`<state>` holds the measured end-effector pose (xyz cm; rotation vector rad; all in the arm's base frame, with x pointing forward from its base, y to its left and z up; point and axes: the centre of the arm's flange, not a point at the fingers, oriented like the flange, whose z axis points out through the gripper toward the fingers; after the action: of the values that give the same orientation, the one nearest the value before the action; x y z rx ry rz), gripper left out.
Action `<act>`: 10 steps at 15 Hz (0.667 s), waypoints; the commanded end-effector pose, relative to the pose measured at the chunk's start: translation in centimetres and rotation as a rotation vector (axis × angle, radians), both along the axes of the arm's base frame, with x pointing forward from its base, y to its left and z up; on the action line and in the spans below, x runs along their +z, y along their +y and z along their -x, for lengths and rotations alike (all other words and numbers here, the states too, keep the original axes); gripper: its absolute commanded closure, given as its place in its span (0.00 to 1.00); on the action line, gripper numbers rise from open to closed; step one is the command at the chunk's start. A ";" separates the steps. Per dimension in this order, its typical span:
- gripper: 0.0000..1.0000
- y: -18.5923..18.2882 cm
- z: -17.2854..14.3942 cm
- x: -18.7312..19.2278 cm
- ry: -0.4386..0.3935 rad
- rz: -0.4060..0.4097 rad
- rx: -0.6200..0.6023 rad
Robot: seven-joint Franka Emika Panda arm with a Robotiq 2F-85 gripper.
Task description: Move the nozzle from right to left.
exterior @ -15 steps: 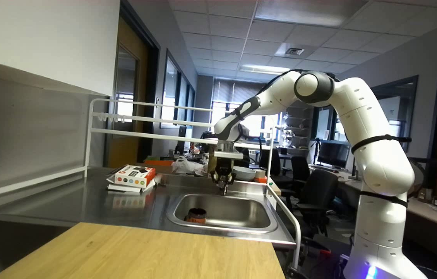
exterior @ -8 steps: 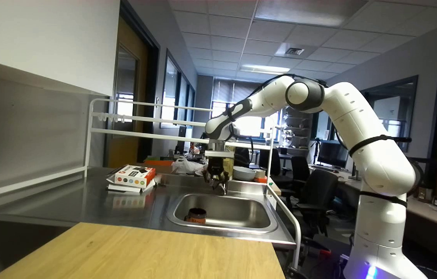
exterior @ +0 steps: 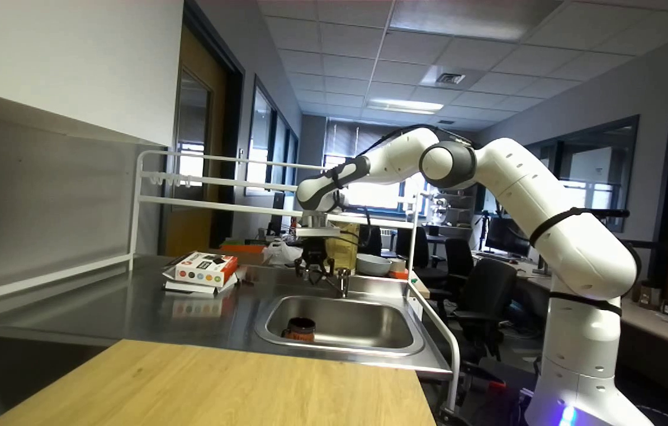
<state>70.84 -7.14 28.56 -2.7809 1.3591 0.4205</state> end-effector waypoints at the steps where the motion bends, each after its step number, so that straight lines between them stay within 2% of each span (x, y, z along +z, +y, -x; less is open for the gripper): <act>1: 0.98 0.2 -3.5 1.0 0.006 0.016 -0.005; 2: 0.65 0.2 -3.4 1.1 0.011 0.011 -0.007; 3: 0.65 0.2 -3.3 1.3 0.014 0.008 -0.009; 4: 0.60 0.2 -3.2 1.6 0.016 0.004 -0.008; 10: 0.14 0.6 -2.1 3.7 0.001 0.000 -0.005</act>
<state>72.48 -6.89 30.32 -2.7888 1.3472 0.4378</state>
